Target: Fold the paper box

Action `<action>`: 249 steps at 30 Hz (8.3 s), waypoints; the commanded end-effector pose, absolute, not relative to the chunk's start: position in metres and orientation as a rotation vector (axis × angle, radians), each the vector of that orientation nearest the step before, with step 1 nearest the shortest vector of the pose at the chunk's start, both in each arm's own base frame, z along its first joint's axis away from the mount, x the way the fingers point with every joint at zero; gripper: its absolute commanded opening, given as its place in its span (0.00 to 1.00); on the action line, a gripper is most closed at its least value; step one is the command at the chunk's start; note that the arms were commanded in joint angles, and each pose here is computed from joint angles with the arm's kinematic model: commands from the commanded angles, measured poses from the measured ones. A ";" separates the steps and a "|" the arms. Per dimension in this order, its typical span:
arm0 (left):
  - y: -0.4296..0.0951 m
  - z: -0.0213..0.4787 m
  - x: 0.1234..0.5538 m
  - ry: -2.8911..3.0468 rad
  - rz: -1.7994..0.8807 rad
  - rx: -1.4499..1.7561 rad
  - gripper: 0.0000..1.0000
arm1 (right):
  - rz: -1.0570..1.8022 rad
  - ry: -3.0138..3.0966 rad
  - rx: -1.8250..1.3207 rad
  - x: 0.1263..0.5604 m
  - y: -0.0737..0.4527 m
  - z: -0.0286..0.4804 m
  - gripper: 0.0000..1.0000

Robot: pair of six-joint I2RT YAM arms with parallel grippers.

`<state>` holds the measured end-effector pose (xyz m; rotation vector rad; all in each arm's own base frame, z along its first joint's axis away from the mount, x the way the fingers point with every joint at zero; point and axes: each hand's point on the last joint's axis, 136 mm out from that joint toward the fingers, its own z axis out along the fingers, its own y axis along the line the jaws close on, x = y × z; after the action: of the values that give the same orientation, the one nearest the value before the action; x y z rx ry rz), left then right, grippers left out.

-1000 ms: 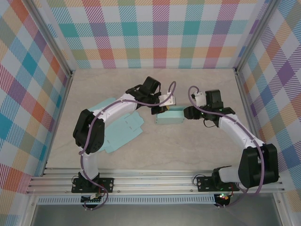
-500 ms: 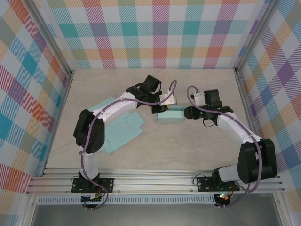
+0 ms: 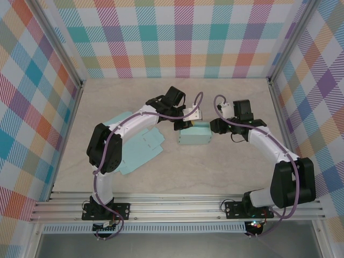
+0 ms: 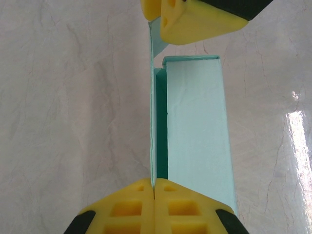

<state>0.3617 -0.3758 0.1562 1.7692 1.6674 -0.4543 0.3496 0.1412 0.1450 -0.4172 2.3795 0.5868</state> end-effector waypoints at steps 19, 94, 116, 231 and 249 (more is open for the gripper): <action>-0.385 0.163 0.389 1.771 -0.414 1.526 0.17 | 0.533 2.393 -0.329 0.356 0.154 0.144 0.00; -0.283 0.169 0.367 2.375 -0.370 0.915 0.37 | 0.358 2.428 -0.489 0.351 0.164 0.164 0.00; -0.315 0.150 0.361 2.508 -0.646 0.560 0.00 | 0.442 2.483 -0.202 0.354 0.181 0.161 0.00; -0.276 0.132 0.357 2.227 -0.606 -0.093 0.59 | 0.220 2.216 -0.329 0.341 0.201 0.124 0.00; -0.273 0.082 0.320 2.187 -0.359 -0.091 0.44 | 0.262 2.232 -0.287 0.318 0.195 0.118 0.26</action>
<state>0.3359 -0.2864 0.1257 -0.1259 2.0921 -0.5005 0.3302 0.1910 0.1199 -0.2879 2.2130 0.2160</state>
